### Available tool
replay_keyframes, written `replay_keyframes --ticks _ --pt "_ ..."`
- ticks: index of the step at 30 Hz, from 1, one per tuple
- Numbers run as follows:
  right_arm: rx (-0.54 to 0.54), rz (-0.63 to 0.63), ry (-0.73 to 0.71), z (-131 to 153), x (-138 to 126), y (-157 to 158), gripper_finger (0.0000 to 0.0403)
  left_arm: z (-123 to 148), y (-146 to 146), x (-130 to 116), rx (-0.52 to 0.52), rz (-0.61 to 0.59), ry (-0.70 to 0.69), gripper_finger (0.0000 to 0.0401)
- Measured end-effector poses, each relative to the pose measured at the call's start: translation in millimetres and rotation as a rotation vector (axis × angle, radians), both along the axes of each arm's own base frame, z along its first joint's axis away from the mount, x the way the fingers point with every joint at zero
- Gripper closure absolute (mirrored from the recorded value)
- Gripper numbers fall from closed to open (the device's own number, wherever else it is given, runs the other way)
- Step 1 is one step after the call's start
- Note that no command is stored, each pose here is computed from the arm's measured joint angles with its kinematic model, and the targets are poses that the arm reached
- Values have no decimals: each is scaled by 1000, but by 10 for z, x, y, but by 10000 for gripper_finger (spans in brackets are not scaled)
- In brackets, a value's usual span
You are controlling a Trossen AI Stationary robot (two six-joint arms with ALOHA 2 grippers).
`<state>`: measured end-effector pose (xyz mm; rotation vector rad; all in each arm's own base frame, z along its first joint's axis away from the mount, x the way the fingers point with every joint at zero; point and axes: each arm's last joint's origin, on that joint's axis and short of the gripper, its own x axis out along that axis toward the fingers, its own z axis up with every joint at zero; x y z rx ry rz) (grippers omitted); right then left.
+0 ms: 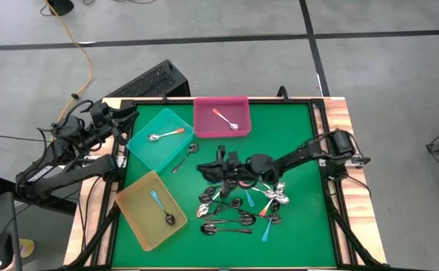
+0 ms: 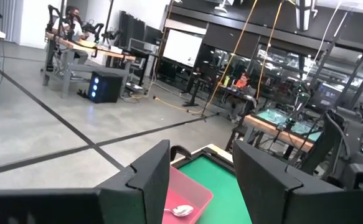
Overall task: Sort silverware by color (type)
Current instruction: Put the blue spoon into the orange bin
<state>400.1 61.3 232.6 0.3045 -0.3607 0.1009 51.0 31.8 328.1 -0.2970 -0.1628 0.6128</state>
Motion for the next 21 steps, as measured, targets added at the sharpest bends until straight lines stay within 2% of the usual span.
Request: replay_keyframes --ticks 6,11,16,21 --pt "-37 118 -39 118 310 66 391 -1 0 0 -9 0 -5 243" --pt "-55 152 36 288 463 115 391 -13 1 0 -27 4 -3 243" --pt "-82 169 -33 527 504 202 391 -14 3 -1 -41 8 -12 243" --pt "-87 197 -86 597 481 316 391 -14 3 -1 -41 9 -12 243"
